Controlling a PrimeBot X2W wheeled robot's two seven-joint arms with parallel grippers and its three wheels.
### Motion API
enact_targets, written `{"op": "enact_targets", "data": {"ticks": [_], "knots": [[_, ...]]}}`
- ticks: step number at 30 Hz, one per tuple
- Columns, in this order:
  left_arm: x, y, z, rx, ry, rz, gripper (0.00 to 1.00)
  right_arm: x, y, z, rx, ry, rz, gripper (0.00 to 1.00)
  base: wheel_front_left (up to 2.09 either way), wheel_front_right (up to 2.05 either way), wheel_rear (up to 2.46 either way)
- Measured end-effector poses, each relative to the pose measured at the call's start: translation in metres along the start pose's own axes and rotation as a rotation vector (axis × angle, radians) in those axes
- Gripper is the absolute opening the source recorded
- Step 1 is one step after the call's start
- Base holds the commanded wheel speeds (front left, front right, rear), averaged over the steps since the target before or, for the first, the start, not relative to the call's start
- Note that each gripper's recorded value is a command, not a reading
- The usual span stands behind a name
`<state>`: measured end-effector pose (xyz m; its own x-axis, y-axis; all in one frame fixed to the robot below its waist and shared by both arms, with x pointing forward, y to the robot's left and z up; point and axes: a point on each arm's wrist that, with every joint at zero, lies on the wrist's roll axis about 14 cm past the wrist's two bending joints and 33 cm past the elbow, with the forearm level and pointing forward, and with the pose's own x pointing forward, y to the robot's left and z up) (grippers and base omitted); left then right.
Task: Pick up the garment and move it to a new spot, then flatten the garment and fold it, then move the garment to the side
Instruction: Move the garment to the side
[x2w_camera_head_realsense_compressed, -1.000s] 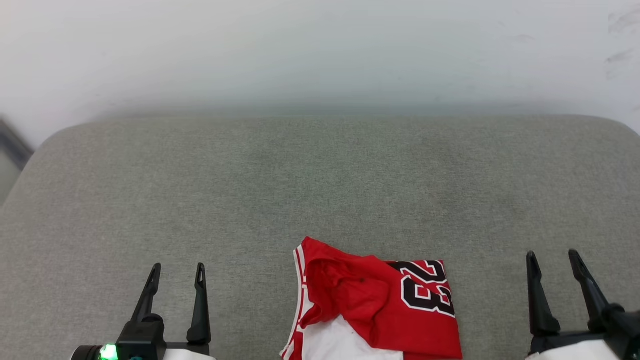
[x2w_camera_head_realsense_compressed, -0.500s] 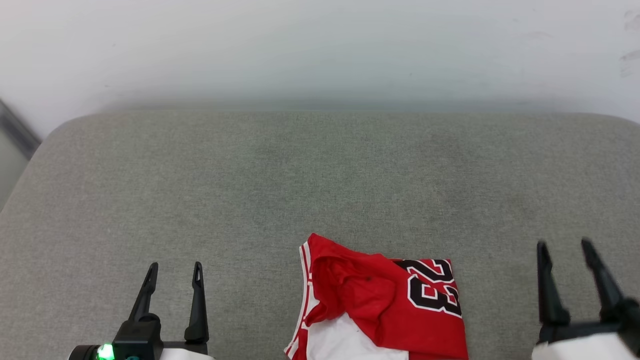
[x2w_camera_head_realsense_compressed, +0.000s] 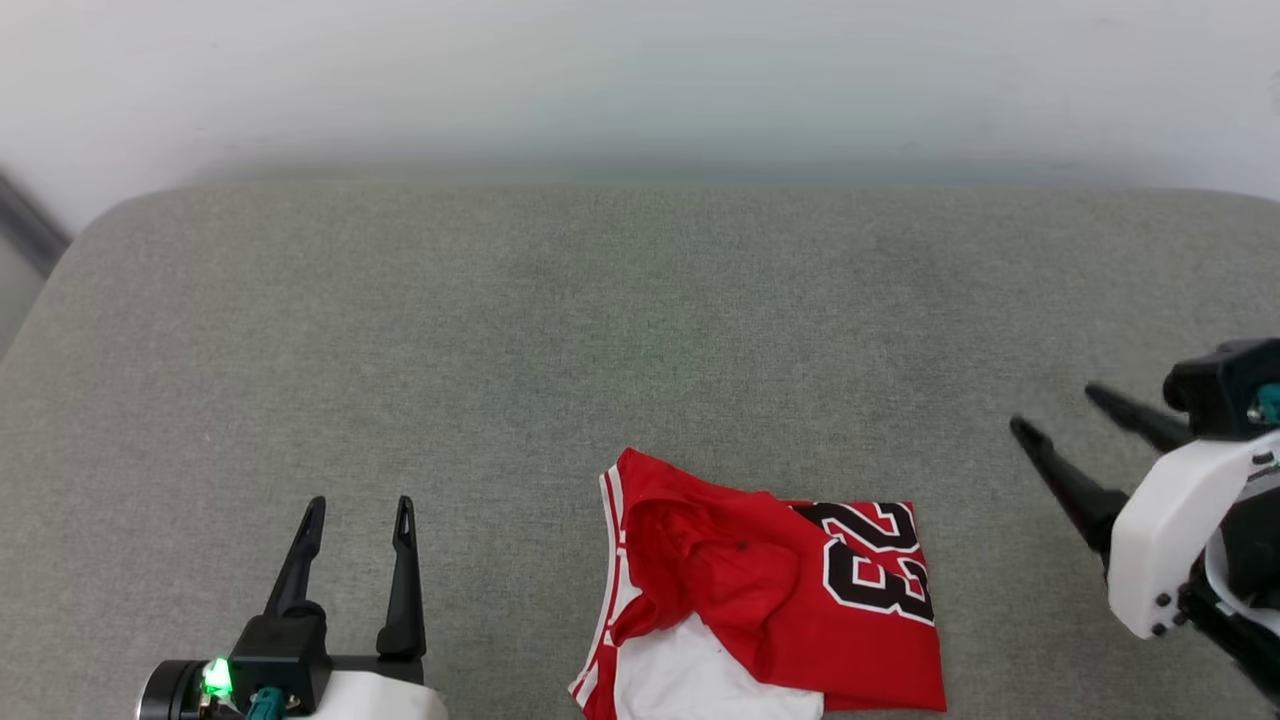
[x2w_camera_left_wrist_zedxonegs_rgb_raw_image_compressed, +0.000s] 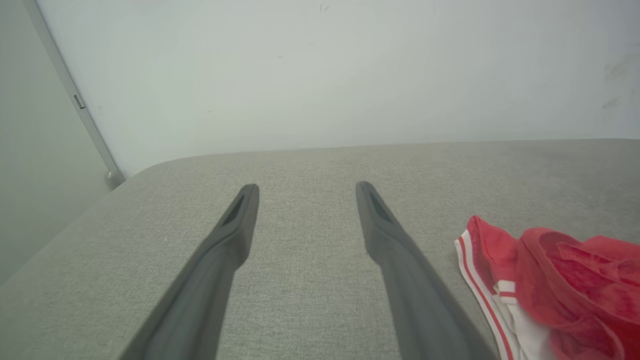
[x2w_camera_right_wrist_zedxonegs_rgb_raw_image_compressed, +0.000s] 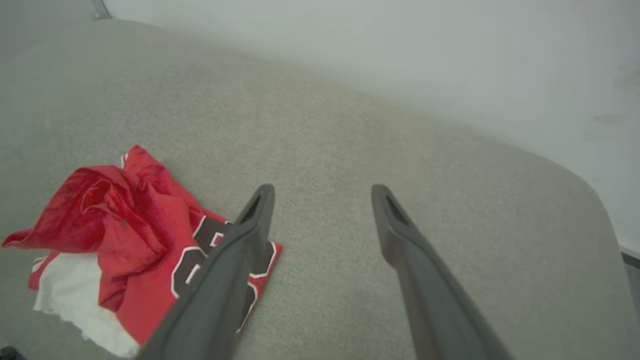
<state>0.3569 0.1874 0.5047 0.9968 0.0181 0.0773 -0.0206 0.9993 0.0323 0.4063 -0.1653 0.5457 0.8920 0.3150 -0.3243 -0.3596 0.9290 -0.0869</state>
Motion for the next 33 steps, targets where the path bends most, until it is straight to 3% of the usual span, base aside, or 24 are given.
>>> {"op": "enact_targets", "data": {"ticks": [6,12,20,25,31,32,33], "knots": [[0.007,0.0,-0.003,-0.002,0.007,-0.005,1.0,-0.003,0.002,-0.06,0.177,0.376,0.118,1.0,0.0,0.0,0.0],[0.017,-0.001,-0.007,-0.005,0.013,-0.014,1.0,0.0,0.02,-0.109,0.32,0.579,0.201,1.0,0.0,0.0,0.0],[0.03,0.004,-0.015,0.006,0.031,-0.013,1.0,0.024,0.069,-0.154,0.508,0.684,0.309,1.0,0.0,0.0,0.0],[0.035,0.007,-0.023,0.01,0.051,-0.009,1.0,0.039,0.095,-0.171,0.528,0.731,0.365,1.0,0.0,0.0,0.0],[0.038,0.012,-0.028,0.014,0.065,0.0,1.0,0.052,0.113,-0.183,0.475,0.763,0.412,1.0,0.0,0.0,0.0],[0.039,0.012,-0.028,0.014,0.065,0.001,1.0,0.053,0.114,-0.183,0.462,0.759,0.416,0.41,0.0,0.0,0.0],[0.039,0.013,-0.028,0.015,0.063,0.002,1.0,0.054,0.114,-0.183,0.454,0.75,0.415,0.0,0.0,0.0,0.0]]}}
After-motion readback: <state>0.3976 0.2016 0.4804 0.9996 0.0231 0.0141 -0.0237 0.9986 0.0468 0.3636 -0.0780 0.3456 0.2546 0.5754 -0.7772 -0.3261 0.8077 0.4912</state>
